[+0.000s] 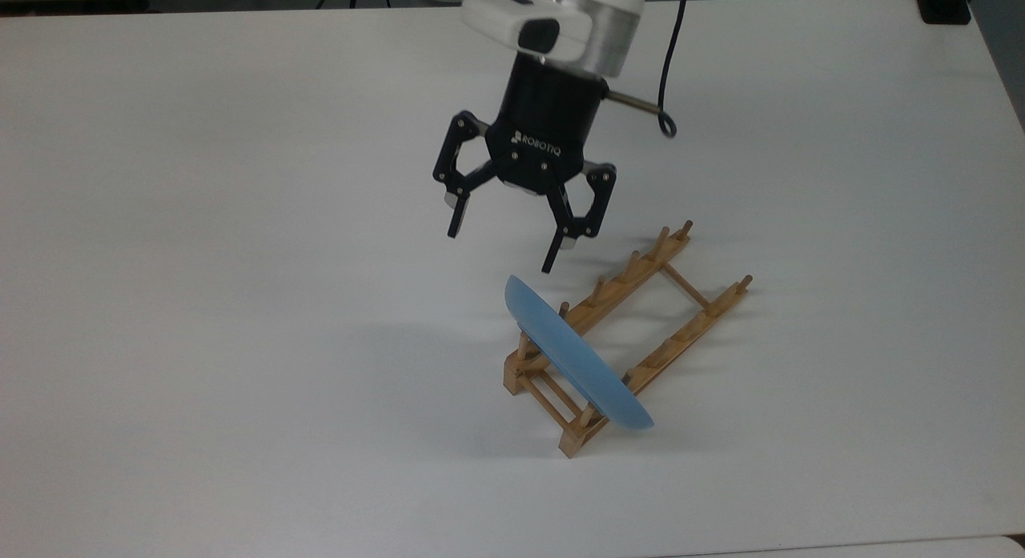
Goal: Pick plate from plate rack
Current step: 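Move the open gripper down toward the rim of the blue plate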
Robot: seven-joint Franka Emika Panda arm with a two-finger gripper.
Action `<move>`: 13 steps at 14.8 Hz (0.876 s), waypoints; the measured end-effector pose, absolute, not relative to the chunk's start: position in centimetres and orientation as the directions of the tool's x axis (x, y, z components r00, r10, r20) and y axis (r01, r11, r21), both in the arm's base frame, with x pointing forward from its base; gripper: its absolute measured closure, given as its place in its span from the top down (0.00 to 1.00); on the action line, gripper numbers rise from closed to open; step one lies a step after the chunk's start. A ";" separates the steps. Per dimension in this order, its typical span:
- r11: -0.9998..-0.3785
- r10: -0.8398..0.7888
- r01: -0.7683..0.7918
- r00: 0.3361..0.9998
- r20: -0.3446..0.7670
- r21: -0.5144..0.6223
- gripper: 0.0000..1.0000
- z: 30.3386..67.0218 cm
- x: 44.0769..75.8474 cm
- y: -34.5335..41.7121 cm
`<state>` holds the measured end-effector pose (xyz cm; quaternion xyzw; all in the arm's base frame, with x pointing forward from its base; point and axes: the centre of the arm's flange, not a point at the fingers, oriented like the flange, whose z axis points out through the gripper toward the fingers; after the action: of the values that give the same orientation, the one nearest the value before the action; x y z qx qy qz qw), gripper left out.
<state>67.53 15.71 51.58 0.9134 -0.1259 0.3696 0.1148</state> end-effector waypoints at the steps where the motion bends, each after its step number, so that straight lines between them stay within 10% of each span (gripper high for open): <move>1: -0.937 -0.146 -0.328 0.682 0.716 0.122 0.93 50.8 67.8 16.1; 13: -0.932 -0.121 -0.335 0.645 0.755 0.137 0.88 48.2 70.0 18.6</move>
<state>70.03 18.61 48.16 0.8970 -0.1270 0.4019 0.1335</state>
